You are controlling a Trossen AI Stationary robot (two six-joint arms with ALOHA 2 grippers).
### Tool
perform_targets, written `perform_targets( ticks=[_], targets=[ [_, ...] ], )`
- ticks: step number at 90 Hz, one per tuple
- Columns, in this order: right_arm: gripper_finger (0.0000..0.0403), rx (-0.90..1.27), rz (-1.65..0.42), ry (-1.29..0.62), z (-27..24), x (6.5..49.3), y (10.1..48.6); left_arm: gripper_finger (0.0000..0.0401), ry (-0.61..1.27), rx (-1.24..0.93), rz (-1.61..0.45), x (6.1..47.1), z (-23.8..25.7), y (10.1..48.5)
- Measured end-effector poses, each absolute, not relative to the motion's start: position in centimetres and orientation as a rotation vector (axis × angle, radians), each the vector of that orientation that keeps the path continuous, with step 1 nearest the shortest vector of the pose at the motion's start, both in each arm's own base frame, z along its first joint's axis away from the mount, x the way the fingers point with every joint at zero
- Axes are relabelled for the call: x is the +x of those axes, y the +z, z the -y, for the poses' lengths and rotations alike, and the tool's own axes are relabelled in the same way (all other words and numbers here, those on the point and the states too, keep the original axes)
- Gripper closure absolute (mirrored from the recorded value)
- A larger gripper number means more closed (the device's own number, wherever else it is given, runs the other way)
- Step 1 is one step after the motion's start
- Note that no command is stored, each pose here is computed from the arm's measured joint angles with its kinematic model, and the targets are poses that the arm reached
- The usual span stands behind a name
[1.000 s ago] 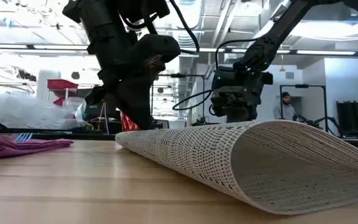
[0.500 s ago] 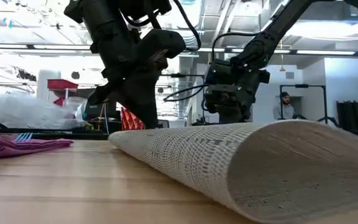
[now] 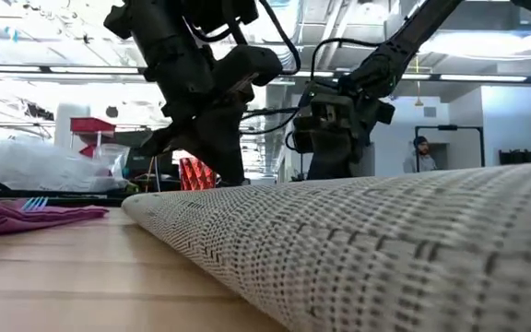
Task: Set table place
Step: Prepare the gray placemat
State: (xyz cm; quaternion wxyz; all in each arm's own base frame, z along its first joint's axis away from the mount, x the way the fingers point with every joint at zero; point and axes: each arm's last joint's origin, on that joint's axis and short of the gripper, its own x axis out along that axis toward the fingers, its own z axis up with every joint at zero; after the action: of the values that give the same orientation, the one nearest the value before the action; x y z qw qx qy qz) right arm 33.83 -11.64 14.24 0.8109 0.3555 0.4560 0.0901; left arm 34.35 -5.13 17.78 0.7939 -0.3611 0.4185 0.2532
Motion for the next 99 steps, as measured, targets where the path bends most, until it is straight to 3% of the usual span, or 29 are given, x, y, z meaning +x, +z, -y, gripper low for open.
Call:
perform_targets(
  ticks=[31,53,84,91,99],
  targets=[
    [0.0310,0.666,-0.974,0.227,10.5,34.5,14.4,0.0401,0.576,-0.768,-0.881,34.5,4.3,17.8],
    [0.0310,0.533,-1.012,0.069,9.5,35.0,14.1,0.0401,0.591,-0.803,-0.870,34.5,4.3,17.8],
    [0.0312,0.465,-0.989,0.023,8.9,35.5,14.2,0.0401,0.563,-0.799,-0.840,34.8,4.4,18.0],
    [0.0327,0.465,-0.992,0.021,8.9,35.5,14.2,0.0401,0.563,-0.802,-0.839,34.8,4.4,18.0],
    [0.0373,0.465,-0.989,0.030,8.7,35.4,14.0,0.0401,0.564,-0.808,-0.835,34.8,4.4,18.0]
  ],
)
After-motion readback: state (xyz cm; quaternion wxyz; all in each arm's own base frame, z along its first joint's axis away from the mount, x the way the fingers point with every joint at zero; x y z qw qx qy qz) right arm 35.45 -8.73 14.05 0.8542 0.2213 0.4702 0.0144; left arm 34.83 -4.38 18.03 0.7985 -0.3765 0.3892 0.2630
